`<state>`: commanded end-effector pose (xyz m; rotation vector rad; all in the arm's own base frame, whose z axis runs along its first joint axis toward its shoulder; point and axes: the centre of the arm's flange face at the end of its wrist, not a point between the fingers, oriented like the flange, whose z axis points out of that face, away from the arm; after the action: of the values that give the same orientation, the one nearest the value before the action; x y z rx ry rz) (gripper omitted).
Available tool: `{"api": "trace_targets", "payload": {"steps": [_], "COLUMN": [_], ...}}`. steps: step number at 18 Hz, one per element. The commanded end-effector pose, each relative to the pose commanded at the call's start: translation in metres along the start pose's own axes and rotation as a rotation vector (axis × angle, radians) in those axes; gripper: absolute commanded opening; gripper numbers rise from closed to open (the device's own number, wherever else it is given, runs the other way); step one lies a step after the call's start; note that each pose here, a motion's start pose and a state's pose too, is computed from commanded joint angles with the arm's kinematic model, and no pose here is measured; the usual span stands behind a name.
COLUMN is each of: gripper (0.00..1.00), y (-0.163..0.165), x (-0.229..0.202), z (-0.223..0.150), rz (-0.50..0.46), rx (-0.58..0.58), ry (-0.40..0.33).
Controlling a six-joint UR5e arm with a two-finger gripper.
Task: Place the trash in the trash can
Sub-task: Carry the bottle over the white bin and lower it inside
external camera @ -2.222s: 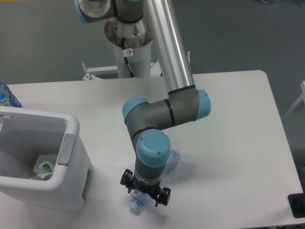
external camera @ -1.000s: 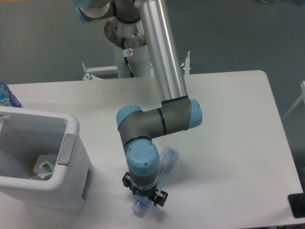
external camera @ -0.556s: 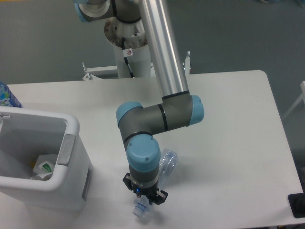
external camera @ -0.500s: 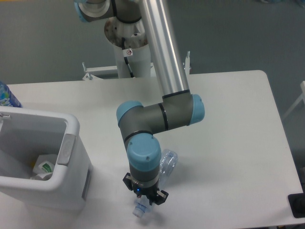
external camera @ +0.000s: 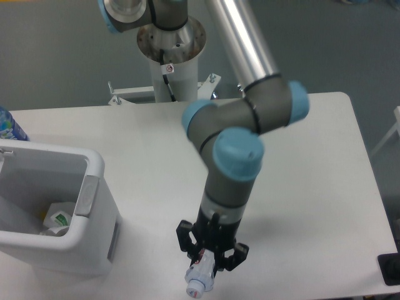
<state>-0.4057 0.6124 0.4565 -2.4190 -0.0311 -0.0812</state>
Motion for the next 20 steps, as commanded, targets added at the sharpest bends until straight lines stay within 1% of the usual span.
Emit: {"api": "trace_targets", "payload": {"steps": [3, 4, 6, 8, 10, 14, 19, 20], "gripper": [0.25, 0.25, 0.25, 0.25, 0.25, 0.25, 0.25, 0.25], "y": [-0.037, -0.047, -0.060, -0.070, -0.079, -0.097, -0.112, -0.114], "x": [0.031, 0.043, 0.062, 0.077, 0.099, 0.146, 0.209, 0.217], "z": [-0.050, -0.065, -0.087, -0.100, -0.105, -0.111, -0.090, -0.088], "rz": [0.002, -0.008, -0.041, -0.061, -0.048, 0.007, 0.076, 0.083], "rx": [0.140, 0.180, 0.252, 0.308, 0.329, 0.339, 0.332, 0.332], "ry": [0.037, 0.062, 0.140, 0.226, 0.270, 0.307, 0.385, 0.393]}}
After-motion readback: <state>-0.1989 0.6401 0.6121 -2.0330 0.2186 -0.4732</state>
